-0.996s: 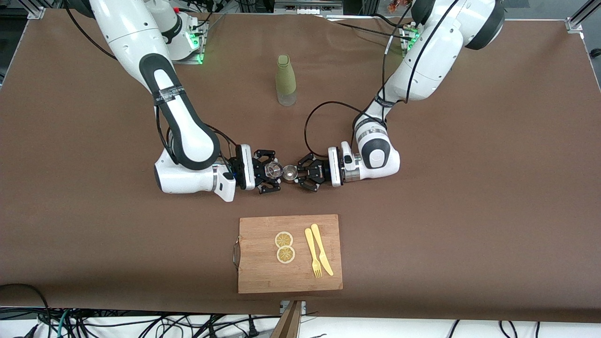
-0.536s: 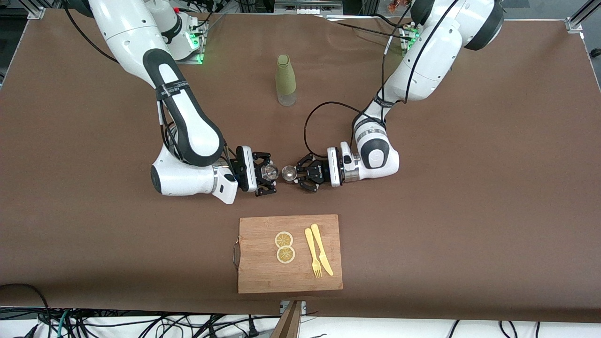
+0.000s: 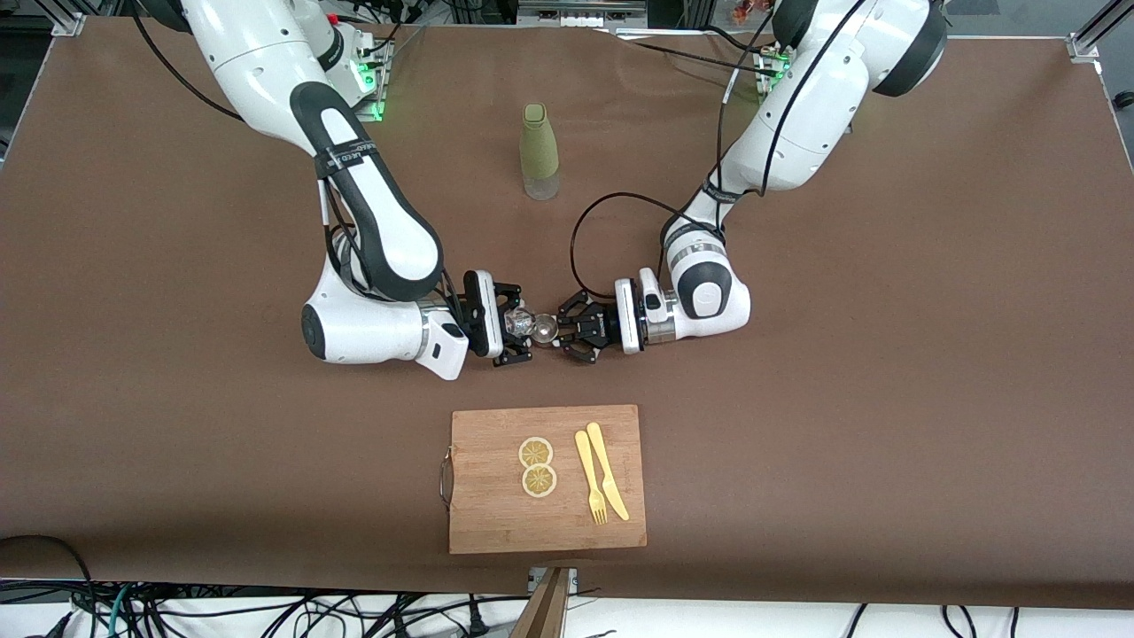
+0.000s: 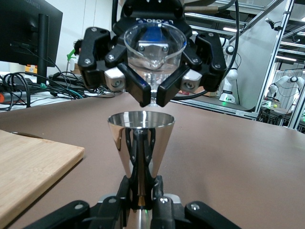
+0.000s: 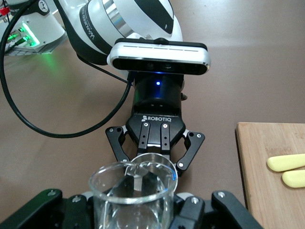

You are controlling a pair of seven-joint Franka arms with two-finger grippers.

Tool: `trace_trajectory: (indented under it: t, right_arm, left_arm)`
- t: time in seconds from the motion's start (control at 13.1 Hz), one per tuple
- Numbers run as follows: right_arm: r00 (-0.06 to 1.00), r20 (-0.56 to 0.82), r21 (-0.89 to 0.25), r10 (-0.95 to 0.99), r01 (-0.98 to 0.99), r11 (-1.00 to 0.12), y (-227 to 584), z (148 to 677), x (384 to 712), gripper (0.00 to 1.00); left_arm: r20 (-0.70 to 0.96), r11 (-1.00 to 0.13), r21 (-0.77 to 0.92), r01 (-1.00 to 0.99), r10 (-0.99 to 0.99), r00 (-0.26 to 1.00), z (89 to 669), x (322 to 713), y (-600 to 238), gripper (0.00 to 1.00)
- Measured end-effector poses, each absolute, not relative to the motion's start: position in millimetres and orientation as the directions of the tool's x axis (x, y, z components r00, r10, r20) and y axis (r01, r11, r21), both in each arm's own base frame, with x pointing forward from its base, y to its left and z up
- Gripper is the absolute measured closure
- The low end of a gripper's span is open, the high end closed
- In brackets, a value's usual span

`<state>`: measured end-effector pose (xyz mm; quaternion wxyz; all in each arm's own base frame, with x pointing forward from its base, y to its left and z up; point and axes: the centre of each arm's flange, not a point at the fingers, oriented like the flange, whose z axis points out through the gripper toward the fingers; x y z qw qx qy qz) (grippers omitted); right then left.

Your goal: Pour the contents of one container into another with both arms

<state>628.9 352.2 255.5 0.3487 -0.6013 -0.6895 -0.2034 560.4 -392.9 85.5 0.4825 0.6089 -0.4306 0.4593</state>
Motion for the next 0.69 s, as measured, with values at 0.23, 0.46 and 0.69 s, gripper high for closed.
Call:
trace_trajectory:
  t: [0.23, 0.46, 0.69]
  right_arm:
    - [-0.044, 0.695, -0.132, 0.717, 0.973, 0.187, 355.3, 267.3, 634.5, 0.87]
    - [-0.049, 0.689, -0.129, 0.723, 0.974, 0.188, 357.3, 269.8, 634.9, 0.87]
    - [-0.069, 0.672, -0.122, 0.738, 0.972, 0.201, 358.2, 269.0, 633.9, 0.87]
  left_arm:
    - [0.975, -0.163, 0.192, -0.968, -0.082, 0.207, 85.0, 560.1, -393.8, 0.79]
    - [0.975, -0.163, 0.191, -0.968, -0.082, 0.206, 85.5, 560.6, -393.9, 0.79]
    - [0.975, -0.163, 0.191, -0.968, -0.082, 0.206, 85.5, 560.6, -393.9, 0.79]
